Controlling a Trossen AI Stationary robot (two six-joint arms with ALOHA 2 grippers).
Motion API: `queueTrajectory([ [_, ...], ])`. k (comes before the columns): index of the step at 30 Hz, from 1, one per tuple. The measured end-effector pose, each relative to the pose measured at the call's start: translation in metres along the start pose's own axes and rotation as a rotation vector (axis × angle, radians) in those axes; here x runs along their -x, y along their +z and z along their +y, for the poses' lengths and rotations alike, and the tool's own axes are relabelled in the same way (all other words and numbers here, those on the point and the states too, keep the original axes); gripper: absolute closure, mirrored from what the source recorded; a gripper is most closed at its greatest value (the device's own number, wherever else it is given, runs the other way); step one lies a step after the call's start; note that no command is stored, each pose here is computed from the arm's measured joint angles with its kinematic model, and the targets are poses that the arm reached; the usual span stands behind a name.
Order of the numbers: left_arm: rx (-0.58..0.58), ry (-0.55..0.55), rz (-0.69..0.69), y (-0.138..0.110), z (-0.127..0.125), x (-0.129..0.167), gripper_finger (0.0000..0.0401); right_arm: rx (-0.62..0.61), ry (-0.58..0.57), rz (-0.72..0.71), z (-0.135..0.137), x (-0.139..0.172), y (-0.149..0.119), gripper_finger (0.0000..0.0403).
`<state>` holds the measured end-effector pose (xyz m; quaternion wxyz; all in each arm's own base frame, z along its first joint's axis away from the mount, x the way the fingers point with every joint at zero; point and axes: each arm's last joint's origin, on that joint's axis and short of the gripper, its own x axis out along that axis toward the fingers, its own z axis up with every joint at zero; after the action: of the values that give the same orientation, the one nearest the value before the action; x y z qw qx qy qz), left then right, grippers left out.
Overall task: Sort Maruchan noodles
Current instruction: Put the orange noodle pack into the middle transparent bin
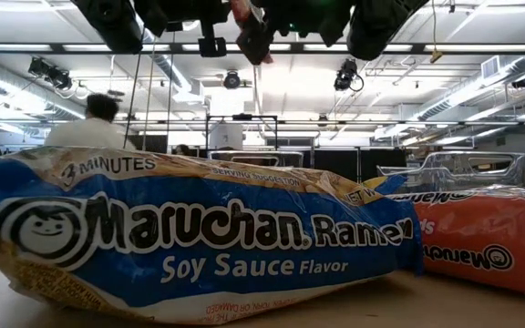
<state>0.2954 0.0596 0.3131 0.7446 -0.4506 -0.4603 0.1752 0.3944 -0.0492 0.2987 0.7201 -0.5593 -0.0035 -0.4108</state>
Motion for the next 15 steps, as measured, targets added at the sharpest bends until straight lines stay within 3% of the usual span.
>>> queueTrajectory([
  [4, -0.005, -0.005, -0.006, 0.0006, -0.0007, 0.0000, 0.0388, -0.068, -0.019, 0.022, -0.0049, -0.0034, -0.0049, 0.0199],
  [11, -0.048, 0.008, -0.010, 0.0004, 0.0006, -0.0001, 0.0387, -0.122, -0.028, 0.046, -0.0069, -0.0057, -0.0079, 0.0296],
  [15, -0.162, -0.009, 0.014, 0.0018, 0.0027, -0.0025, 0.0387, -0.124, -0.024, 0.081, -0.0060, -0.0046, -0.0071, 0.0335],
])
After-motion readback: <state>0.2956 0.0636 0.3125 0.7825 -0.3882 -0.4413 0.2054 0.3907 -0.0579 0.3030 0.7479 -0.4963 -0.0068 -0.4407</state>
